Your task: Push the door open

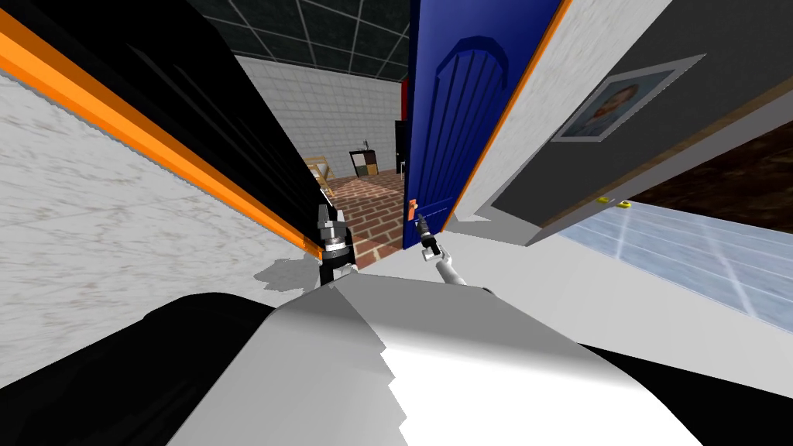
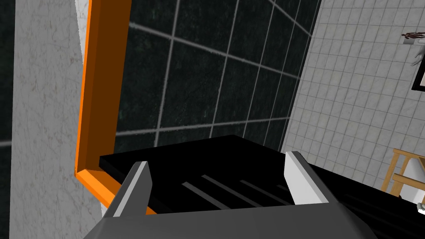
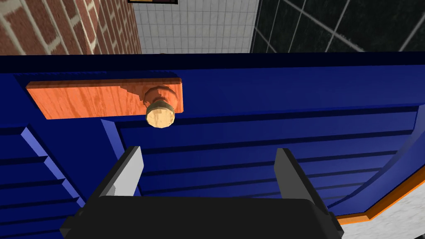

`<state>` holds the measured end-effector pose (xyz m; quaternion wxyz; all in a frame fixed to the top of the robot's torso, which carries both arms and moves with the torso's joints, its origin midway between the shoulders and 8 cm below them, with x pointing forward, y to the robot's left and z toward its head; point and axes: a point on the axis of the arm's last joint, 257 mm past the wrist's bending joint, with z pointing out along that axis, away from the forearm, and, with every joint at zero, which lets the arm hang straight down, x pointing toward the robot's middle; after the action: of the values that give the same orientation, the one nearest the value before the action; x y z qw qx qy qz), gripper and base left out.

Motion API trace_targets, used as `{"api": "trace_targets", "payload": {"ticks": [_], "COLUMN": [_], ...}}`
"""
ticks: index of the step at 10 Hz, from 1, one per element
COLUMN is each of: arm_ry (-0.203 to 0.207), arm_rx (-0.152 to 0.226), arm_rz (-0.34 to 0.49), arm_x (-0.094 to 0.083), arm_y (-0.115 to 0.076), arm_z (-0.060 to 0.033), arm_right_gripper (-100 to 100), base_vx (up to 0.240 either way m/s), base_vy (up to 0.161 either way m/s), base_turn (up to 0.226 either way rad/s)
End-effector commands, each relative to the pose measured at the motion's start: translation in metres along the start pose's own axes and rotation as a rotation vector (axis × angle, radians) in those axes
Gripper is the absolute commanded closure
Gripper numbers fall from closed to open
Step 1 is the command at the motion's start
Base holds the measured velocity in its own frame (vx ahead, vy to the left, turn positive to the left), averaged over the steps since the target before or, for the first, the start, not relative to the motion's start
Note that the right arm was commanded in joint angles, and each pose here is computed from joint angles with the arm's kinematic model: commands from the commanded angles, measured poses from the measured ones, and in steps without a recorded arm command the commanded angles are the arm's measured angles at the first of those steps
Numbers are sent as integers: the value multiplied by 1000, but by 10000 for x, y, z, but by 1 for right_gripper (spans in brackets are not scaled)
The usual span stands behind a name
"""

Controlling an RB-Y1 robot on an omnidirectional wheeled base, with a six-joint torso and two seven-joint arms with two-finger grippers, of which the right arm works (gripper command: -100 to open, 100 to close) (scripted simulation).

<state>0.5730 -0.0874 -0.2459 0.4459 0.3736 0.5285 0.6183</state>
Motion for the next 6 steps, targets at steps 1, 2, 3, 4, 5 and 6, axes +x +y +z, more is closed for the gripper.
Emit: {"api": "trace_targets", "payload": {"ticks": [1,2,3,4,5,6], "arm_ry": [14,14,23,31,40,48], "arm_rx": [15,17,27,37,47,56], "arm_rz": [3,3,5,6,7,8], "arm_x": [70,69,111,153,194,235], "arm_y": [-60,-73,-111,-149,-186,-219], "arm_z": [59,55,79,102,124,144], "arm_right_gripper": [-100,-100,-100,-100,-100,-100], "base_vx": [41,36,39,51,74,74], "base_vy": [-129,-91,-74,-76,-104,-127], "base_turn": [55,20,30,57,64,64]}}
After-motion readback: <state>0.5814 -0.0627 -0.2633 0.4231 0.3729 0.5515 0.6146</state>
